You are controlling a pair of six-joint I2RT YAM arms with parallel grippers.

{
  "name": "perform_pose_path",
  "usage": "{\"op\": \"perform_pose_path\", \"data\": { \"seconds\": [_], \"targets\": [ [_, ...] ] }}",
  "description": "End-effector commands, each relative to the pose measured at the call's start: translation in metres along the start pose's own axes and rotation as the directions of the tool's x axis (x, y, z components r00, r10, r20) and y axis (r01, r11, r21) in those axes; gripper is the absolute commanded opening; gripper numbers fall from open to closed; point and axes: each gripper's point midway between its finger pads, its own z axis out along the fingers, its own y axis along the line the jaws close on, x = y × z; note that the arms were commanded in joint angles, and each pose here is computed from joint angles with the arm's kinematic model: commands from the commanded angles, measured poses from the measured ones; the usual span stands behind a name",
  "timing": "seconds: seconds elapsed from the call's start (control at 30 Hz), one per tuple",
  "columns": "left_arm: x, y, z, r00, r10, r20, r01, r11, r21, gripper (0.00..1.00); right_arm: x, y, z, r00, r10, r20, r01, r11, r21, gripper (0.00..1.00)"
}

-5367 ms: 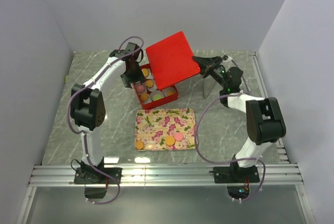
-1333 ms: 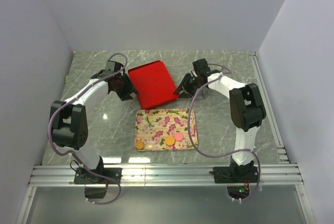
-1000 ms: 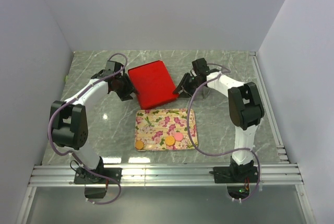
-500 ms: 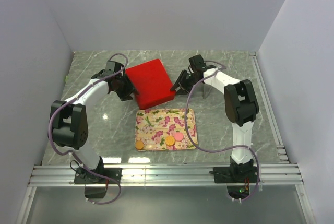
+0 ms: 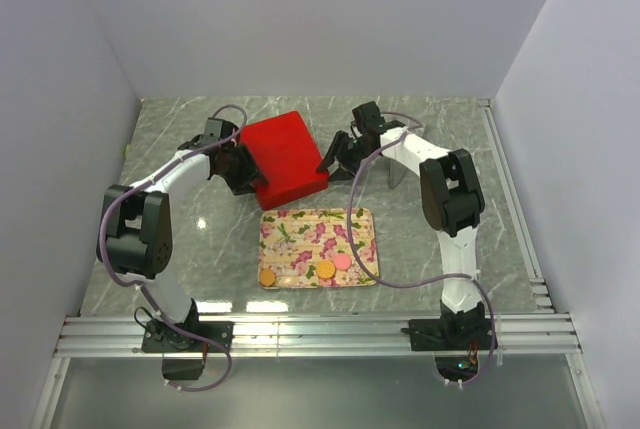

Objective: Pack the cookies

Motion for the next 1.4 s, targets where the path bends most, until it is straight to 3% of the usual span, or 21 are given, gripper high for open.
{"op": "perform_pose_path", "data": {
  "seconds": [0.0,0.47,0.8,1.13,1.27,1.33,1.37],
  "targets": [
    [0.004,-0.006,0.013,1.000,0.021,-0.020,-0.020,0.999,0.044,0.52,0.032,-0.021,0.034,0.995,-0.042,-0.095,0.051,0.994,0.092,0.55],
    [0.022,0.019,0.018,0.999,-0.003,-0.038,0.003,1.000,-0.009,0.49,0.042,-0.020,0.047,0.988,-0.075,-0.132,0.091,0.989,0.118,0.58],
    [0.040,0.050,0.023,0.998,-0.029,-0.048,0.024,0.996,-0.091,0.33,0.045,-0.025,0.044,0.987,-0.078,-0.137,0.098,0.985,0.142,0.59],
    [0.040,0.057,0.017,0.999,-0.023,-0.033,0.019,0.993,-0.118,0.41,0.040,-0.018,0.036,0.989,-0.093,-0.118,0.110,0.983,0.148,0.60],
    [0.027,0.053,0.005,1.000,-0.017,0.000,0.017,0.993,-0.116,0.46,0.038,-0.015,0.029,0.990,-0.104,-0.099,0.118,0.982,0.150,0.70],
    [0.019,0.053,-0.002,1.000,-0.023,0.018,0.025,0.993,-0.120,0.52,0.035,-0.013,0.024,0.991,-0.103,-0.084,0.115,0.982,0.152,0.84],
    [0.016,0.051,-0.007,0.999,-0.019,0.029,0.023,0.993,-0.116,0.54,0.034,-0.012,0.022,0.992,-0.100,-0.079,0.111,0.982,0.149,0.85]
  ]
}}
